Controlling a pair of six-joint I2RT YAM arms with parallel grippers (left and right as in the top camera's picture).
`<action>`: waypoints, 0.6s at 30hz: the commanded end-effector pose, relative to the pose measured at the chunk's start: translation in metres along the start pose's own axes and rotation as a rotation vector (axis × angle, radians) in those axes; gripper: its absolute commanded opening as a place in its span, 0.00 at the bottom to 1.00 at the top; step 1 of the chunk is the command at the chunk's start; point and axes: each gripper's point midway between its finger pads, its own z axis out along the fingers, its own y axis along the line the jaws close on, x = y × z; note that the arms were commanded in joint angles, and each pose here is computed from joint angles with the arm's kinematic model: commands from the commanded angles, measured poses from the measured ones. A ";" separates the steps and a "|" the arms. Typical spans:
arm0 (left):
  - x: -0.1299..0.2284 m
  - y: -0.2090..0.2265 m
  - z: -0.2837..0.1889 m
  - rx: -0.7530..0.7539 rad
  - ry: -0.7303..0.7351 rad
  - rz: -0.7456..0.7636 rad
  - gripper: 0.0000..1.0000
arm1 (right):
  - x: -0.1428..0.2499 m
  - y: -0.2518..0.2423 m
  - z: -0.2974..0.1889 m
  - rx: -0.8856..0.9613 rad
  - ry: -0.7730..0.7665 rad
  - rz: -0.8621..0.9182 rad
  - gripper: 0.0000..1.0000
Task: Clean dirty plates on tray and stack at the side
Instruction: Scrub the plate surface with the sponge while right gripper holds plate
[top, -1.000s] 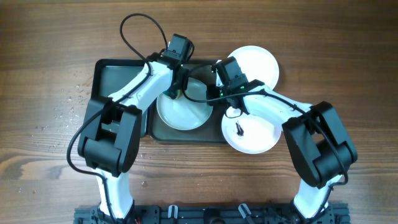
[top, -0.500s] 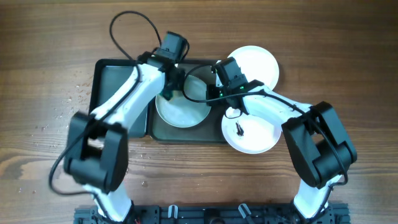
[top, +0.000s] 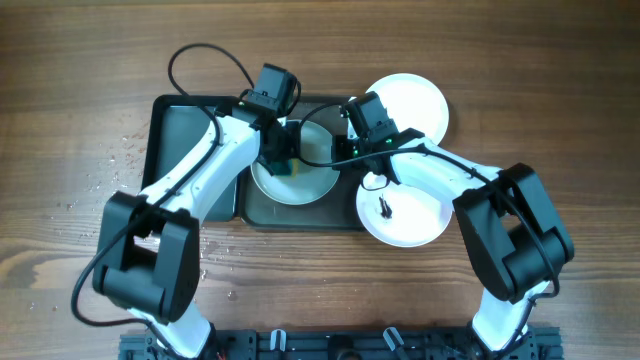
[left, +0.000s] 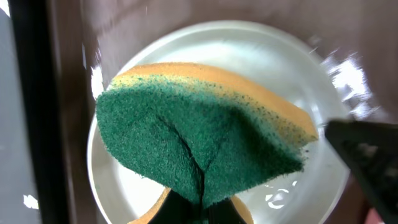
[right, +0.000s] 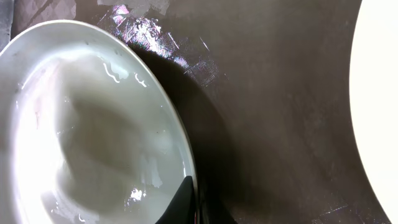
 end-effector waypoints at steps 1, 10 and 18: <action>0.007 -0.003 0.012 0.096 0.071 -0.117 0.04 | 0.005 -0.013 0.007 0.042 0.012 0.018 0.04; 0.010 0.011 0.024 0.325 0.210 -0.247 0.04 | 0.006 -0.014 0.007 0.043 0.014 0.019 0.04; 0.008 0.011 0.062 0.324 0.229 -0.307 0.04 | 0.006 -0.014 0.007 0.043 0.015 0.017 0.04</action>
